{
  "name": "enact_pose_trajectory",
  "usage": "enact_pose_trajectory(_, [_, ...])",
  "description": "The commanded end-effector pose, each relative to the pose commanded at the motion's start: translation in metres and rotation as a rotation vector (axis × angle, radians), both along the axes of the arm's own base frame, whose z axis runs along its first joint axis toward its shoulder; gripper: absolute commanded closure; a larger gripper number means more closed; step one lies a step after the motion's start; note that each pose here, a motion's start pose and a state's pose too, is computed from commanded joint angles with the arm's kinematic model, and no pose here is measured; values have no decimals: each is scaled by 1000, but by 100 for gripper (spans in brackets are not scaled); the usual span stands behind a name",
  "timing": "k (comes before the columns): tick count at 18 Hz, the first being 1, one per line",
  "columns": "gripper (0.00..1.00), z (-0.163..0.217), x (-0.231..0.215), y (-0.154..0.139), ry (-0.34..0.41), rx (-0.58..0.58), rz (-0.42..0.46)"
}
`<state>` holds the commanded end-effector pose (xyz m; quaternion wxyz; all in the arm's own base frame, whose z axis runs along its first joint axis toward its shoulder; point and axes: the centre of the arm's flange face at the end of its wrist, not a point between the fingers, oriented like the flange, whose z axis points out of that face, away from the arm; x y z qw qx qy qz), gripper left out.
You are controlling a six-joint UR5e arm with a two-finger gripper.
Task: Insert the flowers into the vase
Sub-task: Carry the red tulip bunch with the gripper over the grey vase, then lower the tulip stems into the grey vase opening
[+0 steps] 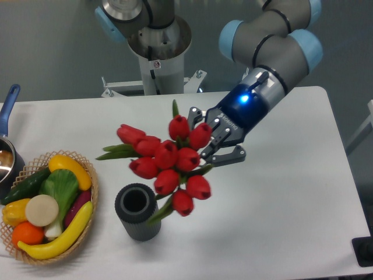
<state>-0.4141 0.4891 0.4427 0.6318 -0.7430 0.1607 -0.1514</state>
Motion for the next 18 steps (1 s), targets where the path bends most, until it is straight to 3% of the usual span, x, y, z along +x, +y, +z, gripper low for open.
enact_pose_trajectory(4, [78,0,18,15,-11,10,-41])
enact_pose_trajectory(7, [78,-11,27,26,-65,48,-81])
enact_pose_trajectory(18, [78,-35,45,27,-138,58,-108])
